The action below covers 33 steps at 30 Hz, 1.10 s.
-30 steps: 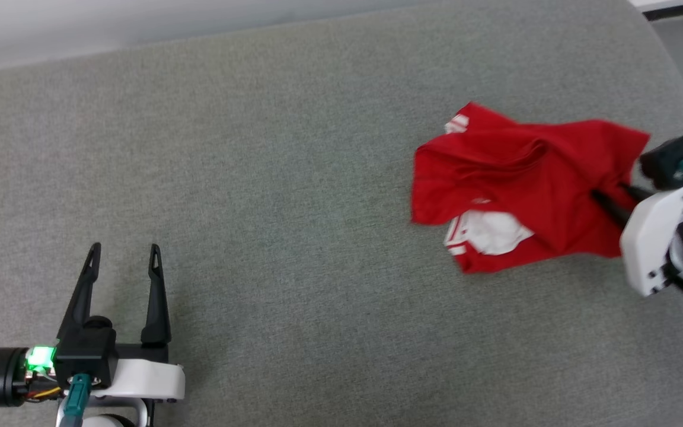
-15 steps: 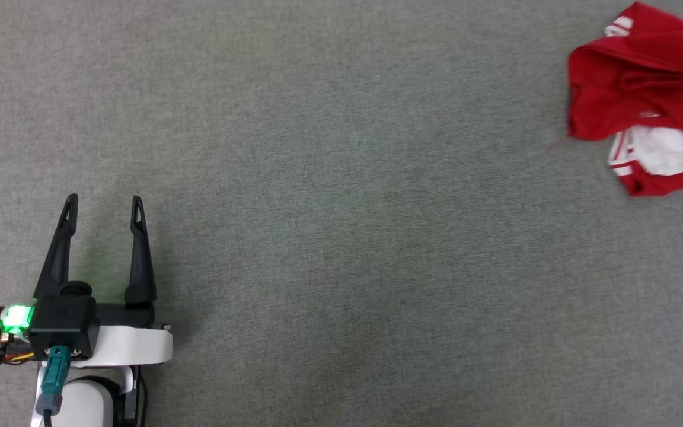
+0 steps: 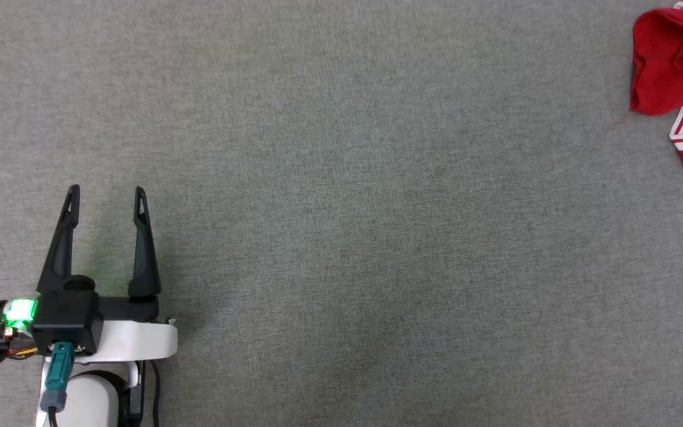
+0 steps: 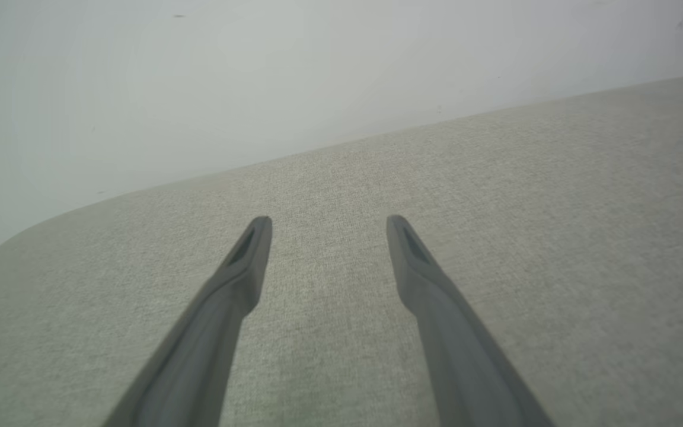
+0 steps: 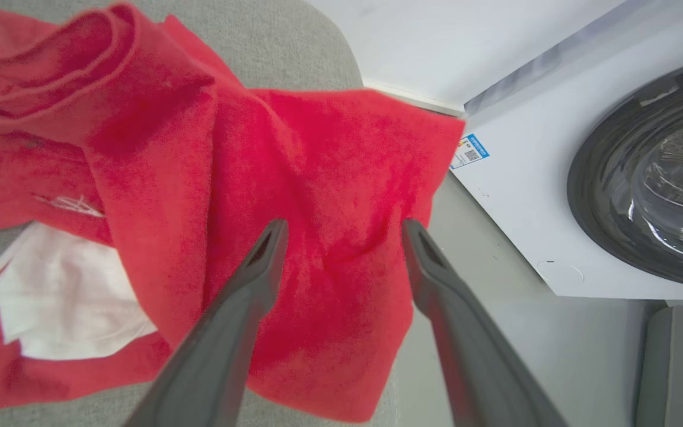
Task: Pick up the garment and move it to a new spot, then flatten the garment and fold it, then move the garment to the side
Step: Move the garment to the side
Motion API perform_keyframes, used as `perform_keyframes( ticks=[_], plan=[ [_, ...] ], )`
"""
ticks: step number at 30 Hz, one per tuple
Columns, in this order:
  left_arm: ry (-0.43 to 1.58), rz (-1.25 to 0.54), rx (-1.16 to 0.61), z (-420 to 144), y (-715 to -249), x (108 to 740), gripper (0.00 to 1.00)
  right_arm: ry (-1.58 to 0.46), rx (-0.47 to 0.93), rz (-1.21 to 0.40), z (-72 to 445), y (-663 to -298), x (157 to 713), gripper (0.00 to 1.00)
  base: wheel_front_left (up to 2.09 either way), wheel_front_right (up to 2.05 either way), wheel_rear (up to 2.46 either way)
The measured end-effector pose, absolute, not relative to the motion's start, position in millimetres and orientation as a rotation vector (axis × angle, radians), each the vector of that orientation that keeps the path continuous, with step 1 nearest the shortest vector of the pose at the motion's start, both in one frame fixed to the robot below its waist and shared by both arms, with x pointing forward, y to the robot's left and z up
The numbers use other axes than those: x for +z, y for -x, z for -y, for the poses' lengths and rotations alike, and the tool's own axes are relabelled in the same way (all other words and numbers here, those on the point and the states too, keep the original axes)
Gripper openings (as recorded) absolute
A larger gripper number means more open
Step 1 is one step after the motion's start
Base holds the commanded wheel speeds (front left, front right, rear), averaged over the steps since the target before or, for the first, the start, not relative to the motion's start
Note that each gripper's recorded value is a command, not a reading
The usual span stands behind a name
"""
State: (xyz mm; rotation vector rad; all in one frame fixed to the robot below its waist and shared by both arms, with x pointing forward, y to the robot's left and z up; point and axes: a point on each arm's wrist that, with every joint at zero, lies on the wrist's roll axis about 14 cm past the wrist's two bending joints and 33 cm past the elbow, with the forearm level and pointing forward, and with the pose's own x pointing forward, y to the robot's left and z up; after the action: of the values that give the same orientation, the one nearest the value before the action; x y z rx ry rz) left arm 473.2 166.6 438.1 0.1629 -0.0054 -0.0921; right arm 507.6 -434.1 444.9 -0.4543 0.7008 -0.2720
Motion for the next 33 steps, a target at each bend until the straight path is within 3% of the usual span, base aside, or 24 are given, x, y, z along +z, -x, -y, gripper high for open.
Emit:
perform_keyframes(
  ticks=[6, 14, 22, 27, 33],
  plan=[
    [-0.16, 0.028, -0.077, -167.2, -462.5, 454.4, 1.0, 0.442, -0.263, -0.526, 421.3, -507.0, 473.9, 1.0, 0.0, 0.0, 0.0],
    [-0.152, 0.048, -0.033, -176.3, -428.8, 478.3, 1.0, 0.397, -0.122, -0.124, 346.2, -505.7, 543.5, 1.0, 0.0, 0.0, 0.0],
    [-0.156, 0.078, 0.019, -190.3, -399.2, 498.8, 1.0, 0.298, 0.003, 0.217, 266.8, -474.7, 599.8, 1.0, 0.0, 0.0, 0.0],
    [-0.158, 0.091, 0.051, -199.1, -382.8, 506.6, 1.0, 0.207, 0.046, 0.314, 233.4, -449.9, 606.1, 1.0, 0.0, 0.0, 0.0],
    [-0.156, 0.095, 0.079, -206.4, -365.5, 510.8, 1.0, 0.1, 0.068, 0.275, 205.8, -420.6, 577.9, 1.0, 0.0, 0.0, 0.0]
  ],
)
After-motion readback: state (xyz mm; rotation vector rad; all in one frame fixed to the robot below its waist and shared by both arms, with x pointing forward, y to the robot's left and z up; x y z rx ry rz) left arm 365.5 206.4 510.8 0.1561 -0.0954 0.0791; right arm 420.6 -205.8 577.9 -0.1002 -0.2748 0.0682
